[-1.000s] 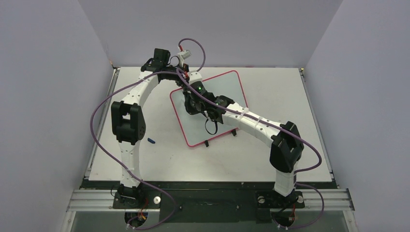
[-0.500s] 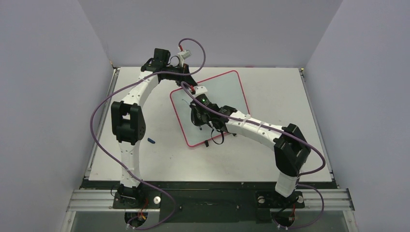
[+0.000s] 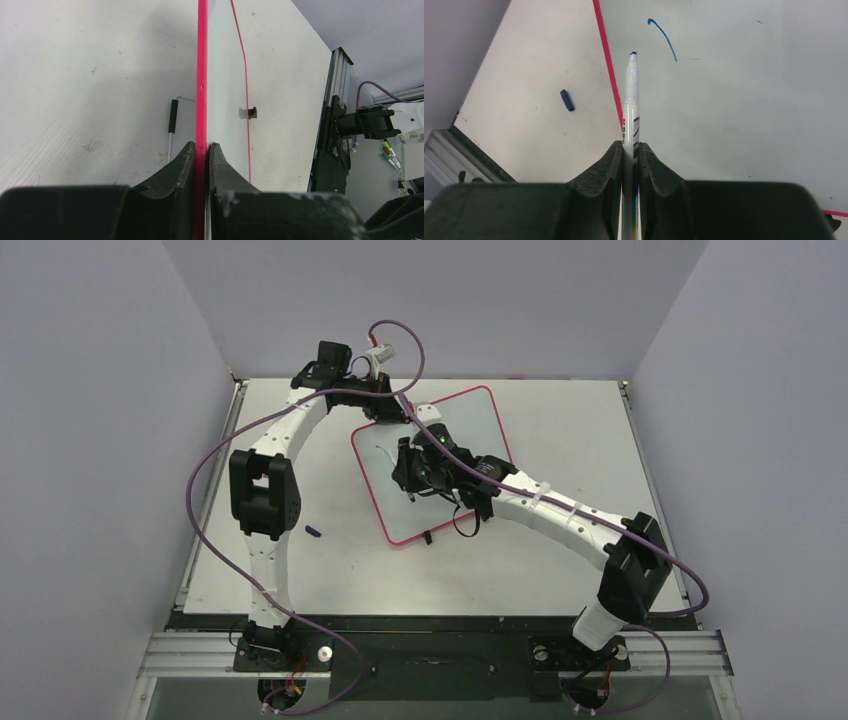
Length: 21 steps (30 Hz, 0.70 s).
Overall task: Write a sentence on the whiteboard
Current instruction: Put down the whiteboard on the whiteboard stand.
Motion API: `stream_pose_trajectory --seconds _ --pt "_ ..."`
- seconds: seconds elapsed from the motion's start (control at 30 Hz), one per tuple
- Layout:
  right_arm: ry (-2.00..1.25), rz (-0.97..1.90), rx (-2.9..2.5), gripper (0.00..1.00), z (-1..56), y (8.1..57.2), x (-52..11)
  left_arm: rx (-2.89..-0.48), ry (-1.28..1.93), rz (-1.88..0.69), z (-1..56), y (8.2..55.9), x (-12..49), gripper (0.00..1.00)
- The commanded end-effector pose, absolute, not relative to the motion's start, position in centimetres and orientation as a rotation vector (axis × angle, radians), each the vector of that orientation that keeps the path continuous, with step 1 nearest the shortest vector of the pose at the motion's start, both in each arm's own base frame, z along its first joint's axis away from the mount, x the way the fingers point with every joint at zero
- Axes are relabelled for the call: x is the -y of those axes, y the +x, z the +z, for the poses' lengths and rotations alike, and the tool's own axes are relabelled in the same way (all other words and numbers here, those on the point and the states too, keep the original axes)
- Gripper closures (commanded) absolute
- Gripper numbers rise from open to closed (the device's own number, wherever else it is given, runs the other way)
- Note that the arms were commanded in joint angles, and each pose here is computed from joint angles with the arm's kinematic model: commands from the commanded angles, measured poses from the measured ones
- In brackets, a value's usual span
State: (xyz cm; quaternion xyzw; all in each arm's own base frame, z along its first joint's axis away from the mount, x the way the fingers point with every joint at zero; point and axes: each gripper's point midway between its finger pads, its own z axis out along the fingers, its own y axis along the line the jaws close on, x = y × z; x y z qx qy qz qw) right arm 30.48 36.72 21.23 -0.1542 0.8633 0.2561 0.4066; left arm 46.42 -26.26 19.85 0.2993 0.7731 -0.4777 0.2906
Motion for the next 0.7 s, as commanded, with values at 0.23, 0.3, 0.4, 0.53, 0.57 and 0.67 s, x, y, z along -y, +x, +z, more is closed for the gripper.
stream_pose_trajectory --seconds 0.23,0.3,0.4,0.53,0.57,0.67 --pt "-0.325 0.762 -2.15 1.0 22.8 30.8 -35.9 -2.039 0.814 -1.217 16.9 48.4 24.9 0.85" --pt "-0.318 0.755 -2.15 1.0 22.8 30.9 -35.4 -2.04 0.807 -1.227 16.6 48.5 24.8 0.82" --pt "-0.309 0.747 -2.149 1.0 22.7 30.9 -34.8 -2.041 0.795 -1.252 16.1 48.6 24.7 0.76" --pt "-0.295 0.738 -2.152 1.0 22.4 31.2 -34.2 -2.035 0.783 -1.265 16.1 48.9 24.5 0.75" --pt "-0.294 0.736 -2.153 1.0 22.4 31.3 -34.1 -2.032 0.783 -1.268 16.2 48.9 24.5 0.74" --pt "-0.29 0.729 -2.155 1.0 22.2 31.4 -33.8 -2.017 0.788 -1.269 16.8 48.8 24.6 0.73"
